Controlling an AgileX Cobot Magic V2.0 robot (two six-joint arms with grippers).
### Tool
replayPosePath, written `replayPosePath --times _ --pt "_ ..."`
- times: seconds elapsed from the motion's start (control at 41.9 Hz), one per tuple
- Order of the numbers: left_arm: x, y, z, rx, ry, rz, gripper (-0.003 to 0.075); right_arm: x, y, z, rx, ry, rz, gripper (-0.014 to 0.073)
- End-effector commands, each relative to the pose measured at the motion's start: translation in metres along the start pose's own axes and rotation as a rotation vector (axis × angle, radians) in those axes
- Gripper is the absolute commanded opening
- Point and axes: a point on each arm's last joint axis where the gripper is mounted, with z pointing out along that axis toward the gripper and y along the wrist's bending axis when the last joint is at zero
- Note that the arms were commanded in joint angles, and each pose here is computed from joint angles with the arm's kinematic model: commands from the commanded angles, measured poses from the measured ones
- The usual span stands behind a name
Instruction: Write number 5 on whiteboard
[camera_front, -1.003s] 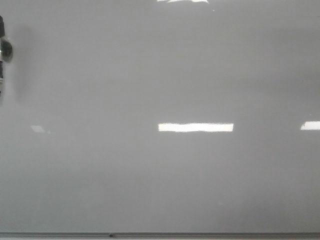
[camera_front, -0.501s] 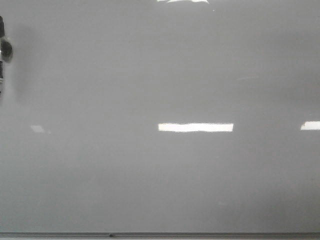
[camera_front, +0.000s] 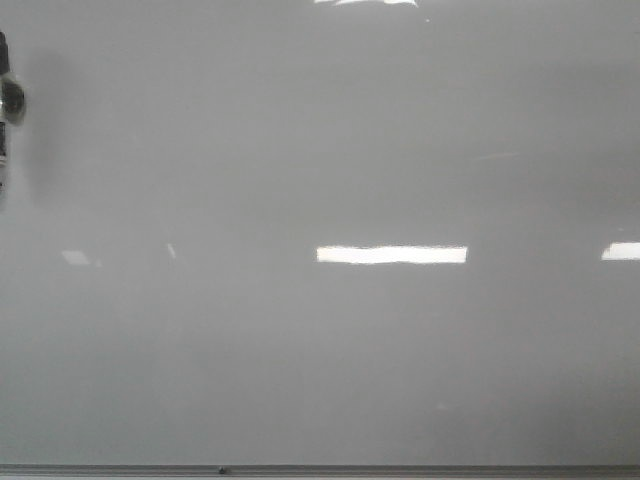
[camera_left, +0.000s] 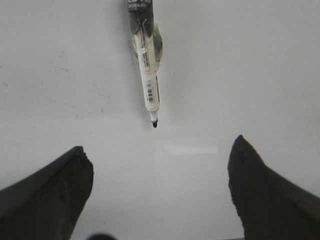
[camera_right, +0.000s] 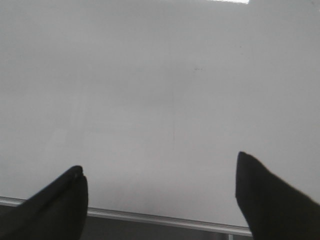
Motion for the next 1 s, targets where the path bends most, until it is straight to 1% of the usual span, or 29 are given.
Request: replayPosePath --times 0.0,0.31,0.478,0.716,0.979 --pt "-0.022 -0.001 0.012 0.003 -0.144 -0.025 0.0547 -0.013 -0.001 -0.003 0.013 -0.081 -0.015 0.0621" --pt "-0.020 0.005 0.065 -0.030 -0.127 -0.039 0.0547 -0.013 -0.001 -0.003 0.013 -0.083 -0.015 0.0621" --pt "-0.018 0.008 0.085 -0.045 -0.129 -0.041 0.0547 -0.013 -0.001 -0.003 0.013 -0.083 -0.015 0.0621" --pt "-0.020 0.011 0.101 -0.058 -0.162 -0.041 0.0547 -0.013 -0.001 -0.003 0.013 -0.083 -0.015 0.0621" --pt "-0.023 0.011 0.115 -0.060 -0.141 -0.041 0.0546 -0.007 -0.001 0.002 0.014 -0.074 -0.014 0.0621"
